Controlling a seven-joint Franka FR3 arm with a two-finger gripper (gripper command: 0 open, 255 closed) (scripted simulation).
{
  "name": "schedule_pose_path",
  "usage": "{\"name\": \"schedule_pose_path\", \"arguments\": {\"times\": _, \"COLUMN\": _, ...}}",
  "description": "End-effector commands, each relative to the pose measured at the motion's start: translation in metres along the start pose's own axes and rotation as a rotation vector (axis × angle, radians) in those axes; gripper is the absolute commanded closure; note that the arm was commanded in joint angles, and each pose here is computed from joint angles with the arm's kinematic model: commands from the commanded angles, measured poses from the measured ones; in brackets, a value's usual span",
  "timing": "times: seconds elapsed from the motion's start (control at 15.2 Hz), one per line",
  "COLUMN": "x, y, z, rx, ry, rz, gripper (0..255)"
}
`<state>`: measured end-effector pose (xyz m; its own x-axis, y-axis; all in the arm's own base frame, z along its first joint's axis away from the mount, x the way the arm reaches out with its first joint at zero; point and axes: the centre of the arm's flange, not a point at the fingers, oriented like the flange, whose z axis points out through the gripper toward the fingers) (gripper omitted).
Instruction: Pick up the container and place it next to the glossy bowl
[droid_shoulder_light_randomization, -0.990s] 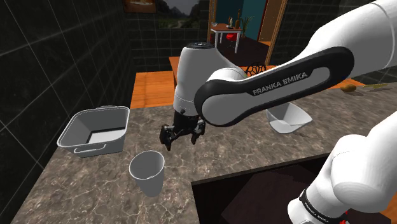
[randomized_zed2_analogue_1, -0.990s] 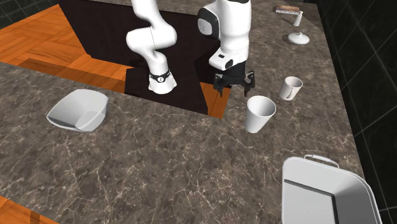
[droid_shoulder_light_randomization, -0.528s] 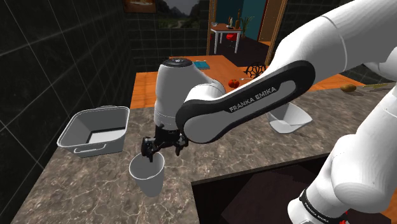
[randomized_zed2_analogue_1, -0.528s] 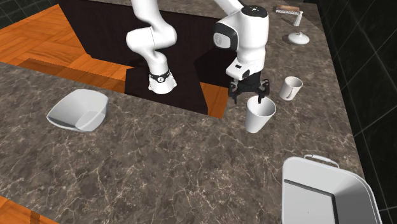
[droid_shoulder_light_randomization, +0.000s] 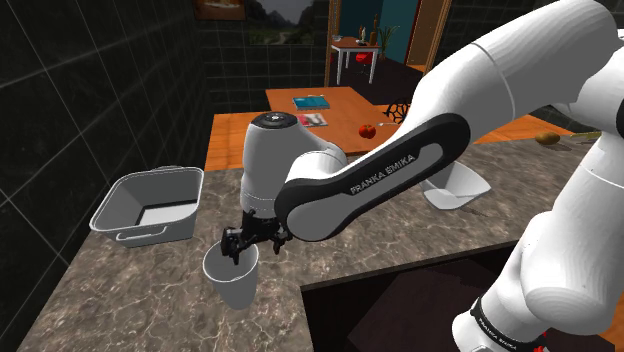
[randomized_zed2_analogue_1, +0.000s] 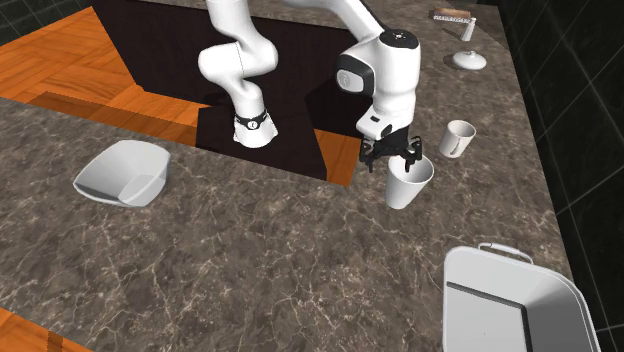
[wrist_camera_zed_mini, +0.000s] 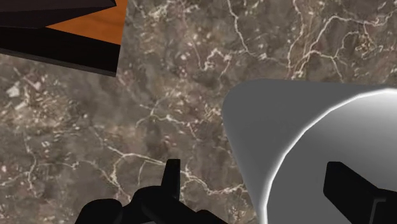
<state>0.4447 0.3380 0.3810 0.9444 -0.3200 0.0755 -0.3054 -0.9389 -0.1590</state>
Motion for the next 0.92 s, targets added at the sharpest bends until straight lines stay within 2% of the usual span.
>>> {"name": "schedule_pose_path", "arguments": {"times": 0.0, "x": 0.0001, "y": 0.0, "z": 0.0008, "rx": 0.0, "ry": 0.0, "rz": 0.0, "gripper": 0}}
{"name": "schedule_pose_path", "arguments": {"times": 0.26, "x": 0.0001, "y": 0.0, "z": 0.0007, "rx": 0.0, "ry": 0.0, "rz": 0.0, "gripper": 0}}
{"name": "schedule_pose_path", "arguments": {"times": 0.33, "x": 0.0001, "y": 0.0, "z": 0.0007, "rx": 0.0, "ry": 0.0, "rz": 0.0, "gripper": 255}}
{"name": "schedule_pose_path", "arguments": {"times": 0.86, "x": 0.0001, "y": 0.0, "z": 0.0007, "rx": 0.0, "ry": 0.0, "rz": 0.0, "gripper": 255}}
